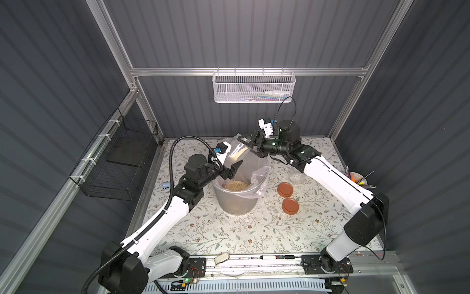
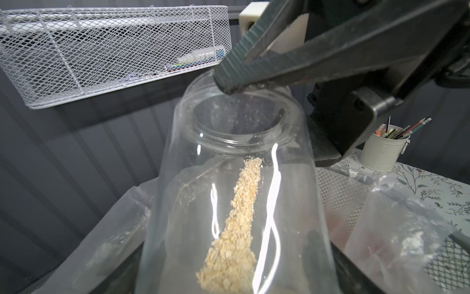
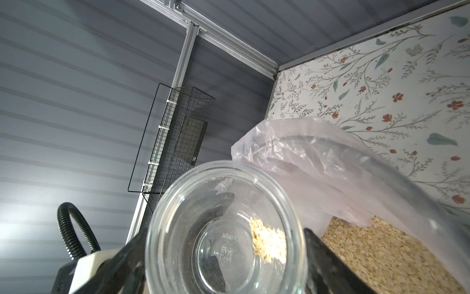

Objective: Empty expired oatmeal from jars
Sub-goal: Pour the expired oatmeal into the trash bin.

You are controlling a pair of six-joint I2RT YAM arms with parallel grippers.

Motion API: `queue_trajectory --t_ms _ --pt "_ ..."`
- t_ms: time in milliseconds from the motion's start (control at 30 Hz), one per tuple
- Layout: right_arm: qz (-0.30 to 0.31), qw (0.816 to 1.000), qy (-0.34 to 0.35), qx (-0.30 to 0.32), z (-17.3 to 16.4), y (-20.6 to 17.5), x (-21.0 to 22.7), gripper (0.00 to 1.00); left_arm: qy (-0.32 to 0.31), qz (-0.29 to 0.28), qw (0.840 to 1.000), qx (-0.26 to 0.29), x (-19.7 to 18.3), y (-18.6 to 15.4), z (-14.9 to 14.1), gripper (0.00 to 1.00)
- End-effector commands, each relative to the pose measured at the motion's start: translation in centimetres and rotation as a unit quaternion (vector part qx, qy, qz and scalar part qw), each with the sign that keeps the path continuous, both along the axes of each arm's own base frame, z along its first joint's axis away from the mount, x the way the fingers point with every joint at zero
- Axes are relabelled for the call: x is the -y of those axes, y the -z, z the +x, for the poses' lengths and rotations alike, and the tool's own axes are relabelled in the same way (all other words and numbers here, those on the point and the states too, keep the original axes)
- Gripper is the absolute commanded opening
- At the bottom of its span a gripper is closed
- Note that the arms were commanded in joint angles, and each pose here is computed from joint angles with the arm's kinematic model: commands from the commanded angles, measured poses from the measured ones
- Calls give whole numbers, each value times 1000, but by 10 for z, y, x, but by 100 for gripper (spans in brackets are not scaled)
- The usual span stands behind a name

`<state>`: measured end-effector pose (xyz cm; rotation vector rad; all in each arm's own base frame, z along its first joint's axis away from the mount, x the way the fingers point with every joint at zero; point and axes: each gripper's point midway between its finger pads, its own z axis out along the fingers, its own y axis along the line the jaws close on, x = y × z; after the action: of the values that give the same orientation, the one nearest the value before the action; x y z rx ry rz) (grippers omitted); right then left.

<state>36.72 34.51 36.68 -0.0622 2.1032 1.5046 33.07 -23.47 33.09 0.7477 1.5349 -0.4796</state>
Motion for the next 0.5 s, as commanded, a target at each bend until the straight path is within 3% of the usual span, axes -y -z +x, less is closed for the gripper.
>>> queue_trajectory --t_ms 0,233,400,467 --pt "20 998 25 55 3 -34 14 30 25 28 999 5 -2 -15 -20 0" --pt "5 998 28 58 2 -30 18 80 43 109 993 -21 -12 -18 -40 0" --pt "-11 997 28 65 2 -28 21 99 64 171 981 -59 -17 -16 -51 0" --pt "-20 997 31 69 4 -27 24 99 72 193 976 -70 -19 -16 -54 0"
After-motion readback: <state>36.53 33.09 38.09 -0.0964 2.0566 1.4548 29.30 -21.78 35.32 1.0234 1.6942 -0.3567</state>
